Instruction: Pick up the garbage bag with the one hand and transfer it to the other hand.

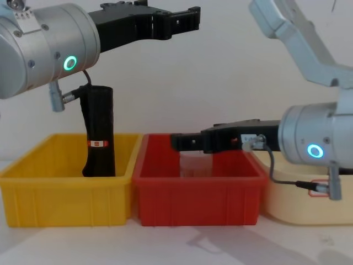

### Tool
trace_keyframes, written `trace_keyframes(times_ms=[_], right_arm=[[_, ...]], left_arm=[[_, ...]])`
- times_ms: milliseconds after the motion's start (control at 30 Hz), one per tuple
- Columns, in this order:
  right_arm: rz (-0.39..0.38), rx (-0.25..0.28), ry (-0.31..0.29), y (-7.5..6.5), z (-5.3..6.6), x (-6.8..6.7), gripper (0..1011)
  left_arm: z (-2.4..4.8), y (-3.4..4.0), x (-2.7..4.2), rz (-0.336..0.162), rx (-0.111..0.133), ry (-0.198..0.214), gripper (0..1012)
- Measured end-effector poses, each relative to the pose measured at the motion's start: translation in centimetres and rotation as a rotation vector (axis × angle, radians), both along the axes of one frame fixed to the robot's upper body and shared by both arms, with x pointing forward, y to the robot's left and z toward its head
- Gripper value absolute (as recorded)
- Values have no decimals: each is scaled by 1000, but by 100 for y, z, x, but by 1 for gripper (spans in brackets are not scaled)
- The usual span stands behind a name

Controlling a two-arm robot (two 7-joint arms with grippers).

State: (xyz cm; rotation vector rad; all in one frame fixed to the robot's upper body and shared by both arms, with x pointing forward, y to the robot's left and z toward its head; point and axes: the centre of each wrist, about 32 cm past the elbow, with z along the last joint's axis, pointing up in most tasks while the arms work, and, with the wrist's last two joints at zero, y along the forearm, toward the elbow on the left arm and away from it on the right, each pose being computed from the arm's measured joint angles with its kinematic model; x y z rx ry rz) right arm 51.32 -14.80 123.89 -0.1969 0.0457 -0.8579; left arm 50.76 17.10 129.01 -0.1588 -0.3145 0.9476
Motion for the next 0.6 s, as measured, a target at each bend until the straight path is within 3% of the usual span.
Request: trace_keyframes(times_ms=[600], right_arm=[[-20, -32, 9, 139, -93, 239, 1002]], left_arm=[[0, 6, -4, 2, -1, 0, 1002]])
